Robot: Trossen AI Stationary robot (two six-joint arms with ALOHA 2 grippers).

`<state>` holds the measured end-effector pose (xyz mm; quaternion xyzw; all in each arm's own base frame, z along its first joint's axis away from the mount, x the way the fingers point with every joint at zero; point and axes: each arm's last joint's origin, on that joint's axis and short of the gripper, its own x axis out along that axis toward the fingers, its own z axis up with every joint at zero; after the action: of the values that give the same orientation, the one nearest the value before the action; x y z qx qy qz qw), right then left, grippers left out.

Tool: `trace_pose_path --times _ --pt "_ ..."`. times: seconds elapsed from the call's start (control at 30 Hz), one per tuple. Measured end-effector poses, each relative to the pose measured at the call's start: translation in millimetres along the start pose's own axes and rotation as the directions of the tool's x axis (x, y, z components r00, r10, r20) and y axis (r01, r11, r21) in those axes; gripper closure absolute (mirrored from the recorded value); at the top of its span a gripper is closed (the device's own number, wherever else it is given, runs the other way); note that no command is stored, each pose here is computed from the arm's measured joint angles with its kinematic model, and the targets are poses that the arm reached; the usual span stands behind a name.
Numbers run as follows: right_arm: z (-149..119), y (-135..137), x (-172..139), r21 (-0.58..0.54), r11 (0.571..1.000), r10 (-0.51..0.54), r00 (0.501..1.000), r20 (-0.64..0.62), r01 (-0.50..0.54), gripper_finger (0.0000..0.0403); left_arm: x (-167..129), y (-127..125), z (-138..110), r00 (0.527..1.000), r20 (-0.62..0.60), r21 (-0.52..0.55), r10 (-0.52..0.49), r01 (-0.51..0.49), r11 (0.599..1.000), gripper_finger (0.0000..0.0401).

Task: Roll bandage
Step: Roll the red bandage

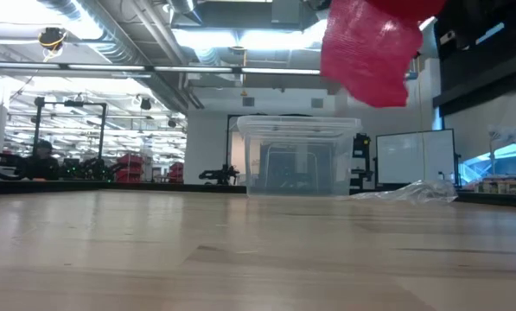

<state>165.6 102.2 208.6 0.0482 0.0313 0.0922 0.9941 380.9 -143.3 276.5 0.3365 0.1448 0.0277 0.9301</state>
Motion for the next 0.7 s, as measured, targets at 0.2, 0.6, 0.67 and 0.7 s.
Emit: trace_pose_path --times 0.2,0.6,0.67,0.7 --pt "-4 -7 7 -0.006 0.998 -0.065 0.998 -0.007 0.065 0.0250 0 0 -1 1.000 -0.013 0.001 0.001 -0.001 1.000 0.0384" --pt "-8 -8 13 -0.088 0.996 -0.012 1.000 -0.027 0.009 0.0383 -2 -4 -3 0.999 -0.033 0.007 -0.027 0.027 1.000 0.0384" --pt "-8 -8 12 -0.083 0.996 -0.024 0.999 -0.025 0.021 0.0370 -3 -5 -2 0.999 -0.047 0.002 -0.004 0.004 1.000 0.0384" --pt "-8 -9 13 -0.080 0.996 -0.027 0.999 -0.021 0.025 0.0368 -5 -5 -1 0.998 -0.058 0.004 0.012 -0.011 1.000 0.0384"
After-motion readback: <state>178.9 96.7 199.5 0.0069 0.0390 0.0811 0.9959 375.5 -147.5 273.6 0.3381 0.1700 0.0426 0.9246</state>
